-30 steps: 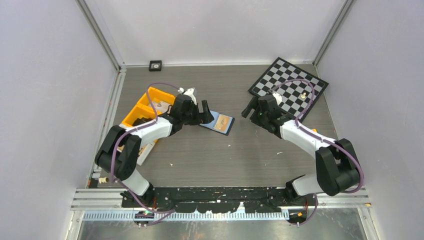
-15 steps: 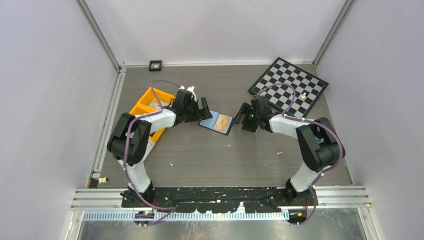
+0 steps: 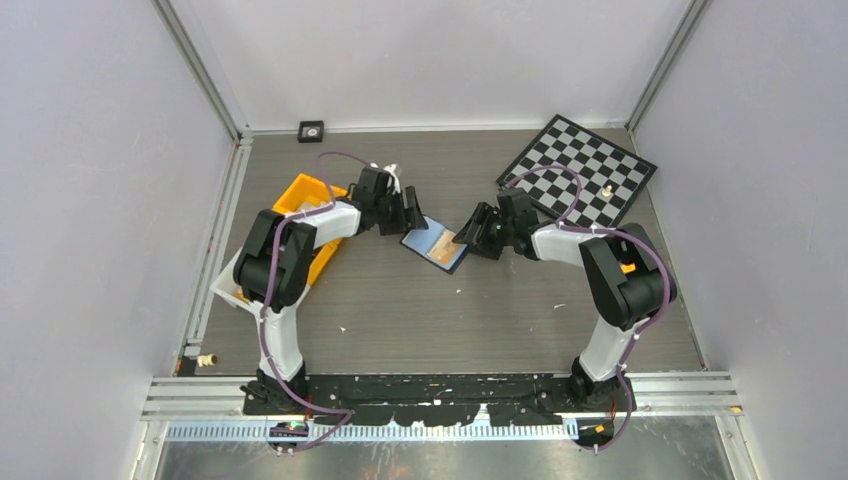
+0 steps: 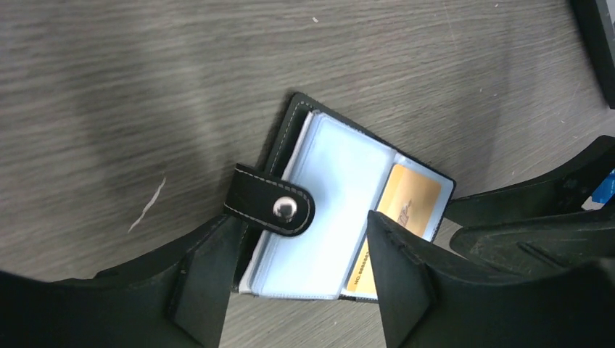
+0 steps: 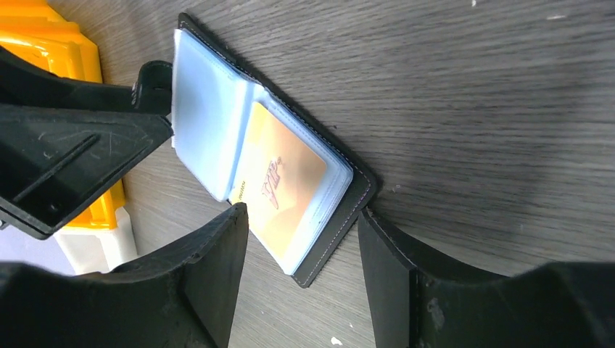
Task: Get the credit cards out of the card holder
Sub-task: Pick up the card holder from the center of the board.
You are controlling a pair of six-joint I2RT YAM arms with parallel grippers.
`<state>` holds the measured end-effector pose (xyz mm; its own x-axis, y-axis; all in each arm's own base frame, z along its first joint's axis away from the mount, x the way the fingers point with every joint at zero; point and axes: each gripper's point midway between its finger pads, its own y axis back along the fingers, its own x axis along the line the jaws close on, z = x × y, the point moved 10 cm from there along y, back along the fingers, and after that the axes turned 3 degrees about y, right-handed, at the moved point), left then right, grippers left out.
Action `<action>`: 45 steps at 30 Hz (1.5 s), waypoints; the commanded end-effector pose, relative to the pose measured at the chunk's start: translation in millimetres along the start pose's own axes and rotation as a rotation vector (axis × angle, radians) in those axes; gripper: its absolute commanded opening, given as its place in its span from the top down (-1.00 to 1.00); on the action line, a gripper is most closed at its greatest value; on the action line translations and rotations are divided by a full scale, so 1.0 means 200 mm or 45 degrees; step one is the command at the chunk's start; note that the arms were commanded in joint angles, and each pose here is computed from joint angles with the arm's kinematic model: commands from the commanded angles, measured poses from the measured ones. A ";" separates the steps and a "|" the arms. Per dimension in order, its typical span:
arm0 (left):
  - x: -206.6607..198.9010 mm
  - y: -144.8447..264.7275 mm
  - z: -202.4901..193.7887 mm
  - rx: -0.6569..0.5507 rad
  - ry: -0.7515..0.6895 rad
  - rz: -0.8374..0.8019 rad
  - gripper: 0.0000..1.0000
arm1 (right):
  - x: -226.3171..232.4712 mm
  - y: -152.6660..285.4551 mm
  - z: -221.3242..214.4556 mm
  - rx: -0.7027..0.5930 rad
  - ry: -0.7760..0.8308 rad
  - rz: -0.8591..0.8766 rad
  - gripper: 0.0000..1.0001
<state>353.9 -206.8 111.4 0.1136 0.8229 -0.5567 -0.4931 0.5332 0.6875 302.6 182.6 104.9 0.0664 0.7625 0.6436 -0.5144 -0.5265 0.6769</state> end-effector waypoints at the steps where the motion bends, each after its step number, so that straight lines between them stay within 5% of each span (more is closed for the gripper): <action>1: 0.05 -0.06 -0.08 0.195 0.038 -0.004 -0.28 | 0.03 -0.03 0.02 0.009 0.002 0.044 -0.24; 14: 0.03 -0.09 -0.12 0.270 0.090 -0.131 -0.11 | 0.03 -0.02 0.05 -0.004 0.001 0.040 -0.16; 20: 0.01 -0.11 -0.13 0.304 0.131 -0.241 0.19 | 0.02 -0.04 0.06 0.012 0.011 0.021 -0.17; 28: 0.00 -0.09 -0.13 0.294 0.135 -0.250 0.02 | 0.02 -0.04 0.07 0.010 0.023 0.001 -0.17; 37: -0.03 -0.05 -0.12 0.275 0.139 -0.289 0.30 | 0.01 -0.01 0.08 -0.012 0.056 -0.080 -0.13; 42: -0.09 -0.01 -0.10 0.244 0.170 -0.465 0.51 | 0.04 0.05 0.08 -0.047 0.061 -0.039 -0.69; 45: -0.12 0.04 -0.09 0.217 0.180 -0.516 0.55 | 0.07 0.09 0.08 -0.073 0.052 0.045 -0.75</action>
<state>341.3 -220.6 94.4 0.0965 0.6083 -0.7878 -0.2974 0.7730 0.5604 313.0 179.4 114.5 0.0523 0.7839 0.6187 -0.5256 -0.5052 0.6845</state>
